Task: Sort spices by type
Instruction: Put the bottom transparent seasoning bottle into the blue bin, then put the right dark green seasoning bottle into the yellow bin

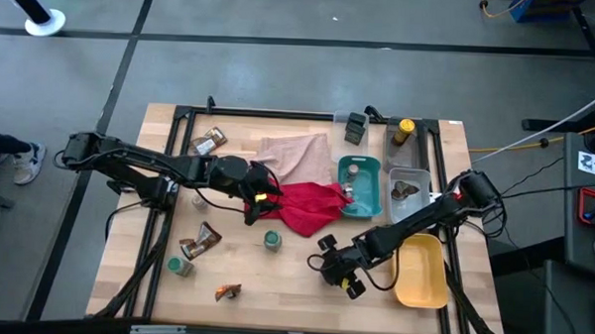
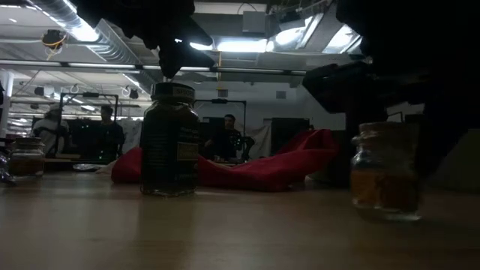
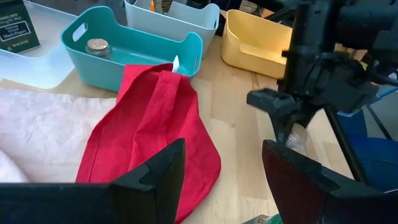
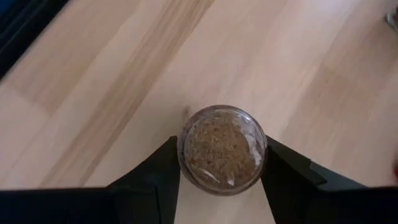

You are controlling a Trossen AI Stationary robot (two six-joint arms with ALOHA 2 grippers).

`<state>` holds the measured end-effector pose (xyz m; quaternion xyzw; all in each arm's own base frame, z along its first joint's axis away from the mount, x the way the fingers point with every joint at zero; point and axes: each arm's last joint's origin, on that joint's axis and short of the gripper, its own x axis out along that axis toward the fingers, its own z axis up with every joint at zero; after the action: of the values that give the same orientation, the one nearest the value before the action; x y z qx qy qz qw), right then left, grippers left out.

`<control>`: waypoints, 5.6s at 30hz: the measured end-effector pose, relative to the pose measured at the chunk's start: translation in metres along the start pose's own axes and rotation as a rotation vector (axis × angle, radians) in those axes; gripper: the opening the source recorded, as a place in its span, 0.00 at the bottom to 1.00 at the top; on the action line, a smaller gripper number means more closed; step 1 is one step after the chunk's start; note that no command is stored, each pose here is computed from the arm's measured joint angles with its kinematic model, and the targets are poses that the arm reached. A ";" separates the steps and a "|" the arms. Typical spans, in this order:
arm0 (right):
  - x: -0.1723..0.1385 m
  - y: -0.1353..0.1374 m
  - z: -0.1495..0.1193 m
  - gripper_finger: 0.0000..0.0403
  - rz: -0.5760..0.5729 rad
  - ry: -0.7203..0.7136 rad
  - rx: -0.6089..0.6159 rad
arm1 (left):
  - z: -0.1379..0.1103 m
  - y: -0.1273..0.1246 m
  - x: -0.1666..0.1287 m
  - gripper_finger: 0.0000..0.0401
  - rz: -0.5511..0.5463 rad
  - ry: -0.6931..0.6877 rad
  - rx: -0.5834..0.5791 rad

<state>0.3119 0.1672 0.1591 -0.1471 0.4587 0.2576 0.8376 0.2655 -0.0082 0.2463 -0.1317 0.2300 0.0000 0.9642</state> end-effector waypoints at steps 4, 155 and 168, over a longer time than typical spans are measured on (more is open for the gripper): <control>-0.022 -0.004 0.003 0.44 -0.032 0.071 0.007 | 0.000 0.000 0.000 0.49 0.000 -0.001 -0.003; -0.183 -0.095 -0.029 0.64 -0.105 -0.312 0.280 | -0.057 -0.058 -0.006 0.49 0.040 0.359 -0.136; -0.183 -0.095 -0.029 0.64 -0.104 -0.309 0.281 | -0.058 -0.056 -0.002 0.49 0.123 0.313 -0.138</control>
<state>0.2635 0.0204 0.2991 -0.0109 0.3480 0.1672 0.9224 0.2415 -0.0764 0.2118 -0.1814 0.3845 0.0544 0.9035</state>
